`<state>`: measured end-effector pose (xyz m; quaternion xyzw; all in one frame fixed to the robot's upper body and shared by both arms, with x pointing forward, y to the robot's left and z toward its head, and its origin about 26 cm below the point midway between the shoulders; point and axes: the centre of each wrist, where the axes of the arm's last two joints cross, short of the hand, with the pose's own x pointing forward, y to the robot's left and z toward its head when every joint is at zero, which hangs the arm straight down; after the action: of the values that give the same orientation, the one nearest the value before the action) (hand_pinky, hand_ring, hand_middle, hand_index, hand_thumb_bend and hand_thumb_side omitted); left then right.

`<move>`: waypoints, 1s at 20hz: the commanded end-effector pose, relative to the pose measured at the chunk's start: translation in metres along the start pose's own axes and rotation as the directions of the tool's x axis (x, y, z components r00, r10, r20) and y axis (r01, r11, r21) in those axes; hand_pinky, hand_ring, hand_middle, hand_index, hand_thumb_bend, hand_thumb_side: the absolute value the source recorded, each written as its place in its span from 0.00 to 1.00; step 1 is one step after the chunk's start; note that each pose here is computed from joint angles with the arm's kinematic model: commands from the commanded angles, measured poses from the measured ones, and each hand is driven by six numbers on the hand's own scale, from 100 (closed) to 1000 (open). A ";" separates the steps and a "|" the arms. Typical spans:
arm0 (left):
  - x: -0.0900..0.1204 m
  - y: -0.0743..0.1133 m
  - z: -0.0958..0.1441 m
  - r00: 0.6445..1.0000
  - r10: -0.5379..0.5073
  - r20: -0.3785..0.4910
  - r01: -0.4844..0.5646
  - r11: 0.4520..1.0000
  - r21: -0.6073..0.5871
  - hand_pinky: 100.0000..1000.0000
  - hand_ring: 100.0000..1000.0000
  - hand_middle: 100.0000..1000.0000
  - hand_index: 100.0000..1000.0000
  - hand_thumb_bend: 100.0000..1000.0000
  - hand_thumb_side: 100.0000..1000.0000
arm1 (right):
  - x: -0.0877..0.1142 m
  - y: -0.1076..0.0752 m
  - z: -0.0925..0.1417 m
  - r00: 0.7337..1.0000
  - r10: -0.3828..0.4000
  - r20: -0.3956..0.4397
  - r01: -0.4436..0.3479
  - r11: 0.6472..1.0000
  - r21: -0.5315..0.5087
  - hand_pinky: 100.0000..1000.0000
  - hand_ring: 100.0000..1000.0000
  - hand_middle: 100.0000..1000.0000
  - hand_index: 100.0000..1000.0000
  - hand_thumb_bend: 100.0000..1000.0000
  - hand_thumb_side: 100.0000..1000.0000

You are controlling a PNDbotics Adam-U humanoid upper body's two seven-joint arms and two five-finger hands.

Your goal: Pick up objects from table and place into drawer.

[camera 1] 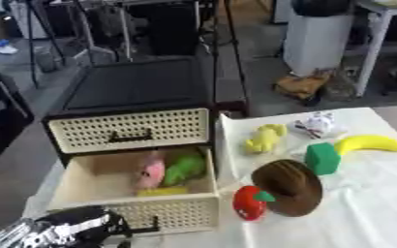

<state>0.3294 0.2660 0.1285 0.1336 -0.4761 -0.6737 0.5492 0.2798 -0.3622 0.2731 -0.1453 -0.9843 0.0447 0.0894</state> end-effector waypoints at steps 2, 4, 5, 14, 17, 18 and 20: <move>0.005 0.004 0.005 0.998 -0.063 0.011 0.064 0.998 -0.023 0.00 0.12 0.09 0.77 0.00 0.58 | 0.005 -0.002 -0.009 0.999 0.013 0.035 -0.013 1.000 0.009 0.66 0.74 0.62 0.77 0.18 1.00; 0.005 0.003 0.005 0.997 -0.078 0.007 0.078 0.996 -0.034 0.00 0.13 0.09 0.77 0.00 0.57 | 0.005 -0.002 -0.009 0.999 0.012 0.034 -0.013 1.000 0.010 0.66 0.74 0.62 0.77 0.18 1.00; 0.003 0.003 0.005 0.997 -0.083 0.000 0.083 0.996 -0.036 0.00 0.13 0.09 0.77 0.00 0.57 | 0.005 -0.002 -0.009 0.999 0.012 0.034 -0.013 1.000 0.011 0.66 0.74 0.62 0.77 0.18 1.00; -0.006 -0.005 0.010 0.994 -0.104 -0.030 0.103 0.994 -0.041 0.00 0.13 0.09 0.69 0.00 0.57 | 0.005 -0.002 -0.008 0.999 0.018 0.032 -0.018 1.000 0.012 0.66 0.74 0.62 0.77 0.19 1.00; -0.007 -0.007 0.011 0.994 -0.104 -0.035 0.102 0.994 -0.040 0.01 0.14 0.09 0.68 0.00 0.57 | 0.005 -0.002 -0.008 0.999 0.018 0.030 -0.019 1.000 0.013 0.66 0.74 0.62 0.77 0.19 1.00; -0.007 -0.007 0.011 0.994 -0.105 -0.034 0.104 0.994 -0.039 0.01 0.14 0.09 0.67 0.00 0.57 | 0.005 -0.002 -0.008 0.999 0.018 0.030 -0.018 1.000 0.012 0.66 0.74 0.62 0.77 0.19 1.00; -0.007 -0.007 0.012 0.994 -0.107 -0.035 0.106 0.994 -0.038 0.01 0.14 0.09 0.67 0.00 0.57 | 0.005 -0.002 -0.008 0.999 0.018 0.030 -0.018 1.000 0.013 0.66 0.74 0.62 0.77 0.19 1.00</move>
<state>0.3209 0.2708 0.1223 0.1499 -0.4559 -0.7011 0.5274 0.2798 -0.3621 0.2718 -0.1481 -0.9839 0.0433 0.0902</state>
